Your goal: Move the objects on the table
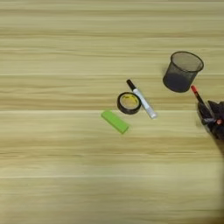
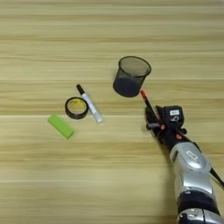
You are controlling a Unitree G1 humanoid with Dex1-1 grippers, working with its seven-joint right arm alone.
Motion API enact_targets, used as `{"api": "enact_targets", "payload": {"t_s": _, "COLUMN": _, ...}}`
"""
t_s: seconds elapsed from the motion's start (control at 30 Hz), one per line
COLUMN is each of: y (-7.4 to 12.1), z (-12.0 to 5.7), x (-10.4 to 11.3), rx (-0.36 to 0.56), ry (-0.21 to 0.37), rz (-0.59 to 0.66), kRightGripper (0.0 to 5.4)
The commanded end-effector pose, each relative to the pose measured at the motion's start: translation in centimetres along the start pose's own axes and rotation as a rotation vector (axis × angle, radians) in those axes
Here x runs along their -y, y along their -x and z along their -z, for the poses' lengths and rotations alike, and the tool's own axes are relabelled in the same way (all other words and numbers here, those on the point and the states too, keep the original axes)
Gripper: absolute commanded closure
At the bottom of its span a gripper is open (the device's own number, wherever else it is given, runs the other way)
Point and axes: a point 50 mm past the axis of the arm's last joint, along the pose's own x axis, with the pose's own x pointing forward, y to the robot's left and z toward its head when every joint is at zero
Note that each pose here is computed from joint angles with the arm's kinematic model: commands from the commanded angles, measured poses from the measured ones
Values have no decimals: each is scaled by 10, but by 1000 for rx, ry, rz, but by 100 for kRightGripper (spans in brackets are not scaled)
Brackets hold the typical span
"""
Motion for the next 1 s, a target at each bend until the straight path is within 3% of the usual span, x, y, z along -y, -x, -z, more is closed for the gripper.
{"api": "enact_targets", "payload": {"t_s": 0.03, "y": -5, "z": -23, "x": 10, "rx": 77, "ry": 55, "rz": 38, "kRightGripper": 322}}
{"api": "enact_targets", "payload": {"t_s": 0.3, "y": 2, "z": -37, "x": 3, "rx": 149, "ry": 86, "rz": 20, "kRightGripper": 244}}
{"api": "enact_targets", "payload": {"t_s": 0.63, "y": 10, "z": -62, "x": -29, "rx": 248, "ry": 115, "rz": -56, "kRightGripper": 150}}
{"api": "enact_targets", "payload": {"t_s": 1.0, "y": -1, "z": -72, "x": -72, "rx": 271, "ry": 81, "rz": -214, "kRightGripper": 36}}
